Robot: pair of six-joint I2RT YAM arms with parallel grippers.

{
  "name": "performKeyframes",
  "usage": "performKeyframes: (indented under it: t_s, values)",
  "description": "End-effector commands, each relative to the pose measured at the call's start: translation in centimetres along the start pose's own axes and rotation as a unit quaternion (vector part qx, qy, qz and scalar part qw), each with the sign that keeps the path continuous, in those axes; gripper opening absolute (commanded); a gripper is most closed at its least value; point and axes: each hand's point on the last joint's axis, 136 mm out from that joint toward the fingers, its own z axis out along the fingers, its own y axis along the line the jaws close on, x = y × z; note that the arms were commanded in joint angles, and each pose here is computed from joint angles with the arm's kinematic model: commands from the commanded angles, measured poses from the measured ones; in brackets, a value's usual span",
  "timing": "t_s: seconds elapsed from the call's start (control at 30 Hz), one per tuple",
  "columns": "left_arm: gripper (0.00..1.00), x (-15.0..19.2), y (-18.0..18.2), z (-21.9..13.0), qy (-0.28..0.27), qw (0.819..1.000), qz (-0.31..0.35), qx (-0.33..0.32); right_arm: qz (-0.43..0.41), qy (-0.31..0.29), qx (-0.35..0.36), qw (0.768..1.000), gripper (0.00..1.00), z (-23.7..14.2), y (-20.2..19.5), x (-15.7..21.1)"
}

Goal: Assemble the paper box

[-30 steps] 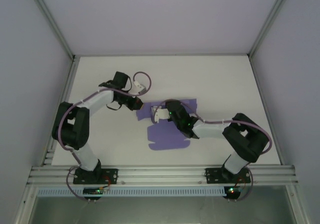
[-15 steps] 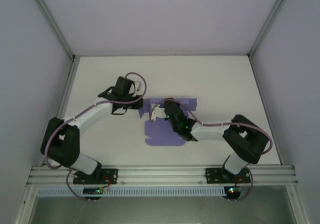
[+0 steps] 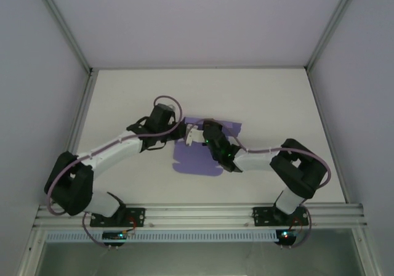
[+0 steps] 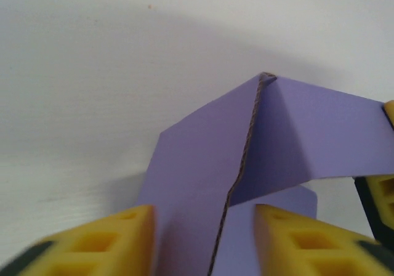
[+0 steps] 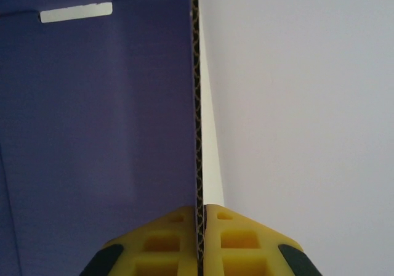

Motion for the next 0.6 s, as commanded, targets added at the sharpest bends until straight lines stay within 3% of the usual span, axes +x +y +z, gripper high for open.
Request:
performKeyframes:
  t_s: [0.0,0.07,0.1,0.13,0.4,0.47,0.57]
  values:
    - [0.57,-0.7,0.6,-2.3,-0.021,1.0,0.008,0.003,0.028,-0.049,0.005,0.998,0.0,-0.5,-1.0,-0.8]
    - [0.69,-1.9,1.3,-4.0,-0.043,0.999,0.005,0.001,0.003,-0.061,-0.001,0.998,0.0,-0.5,-0.5,-0.7]
    - [0.79,-2.3,1.6,-4.8,-0.052,0.999,0.007,0.003,-0.003,-0.063,0.0,0.998,0.0,-0.5,-0.5,-0.7]
    - [0.97,-2.9,2.1,-5.8,-0.066,0.998,0.006,0.0,-0.008,-0.065,-0.002,0.998,0.0,-0.4,-0.4,-0.8]
    - [1.0,-4.7,12.0,-8.1,-0.112,0.985,-0.089,-0.094,-0.015,-0.072,0.0,0.997,0.0,-0.4,-0.9,-1.0]
    - [1.0,-4.5,12.4,-7.1,-0.1,0.989,-0.071,-0.086,-0.016,-0.069,0.001,0.997,0.0,-0.3,-1.0,-0.9]
    - [0.97,-3.8,9.2,-5.1,-0.071,0.997,-0.008,0.011,-0.016,-0.061,0.004,0.998,0.0,-0.1,-1.1,-0.8]
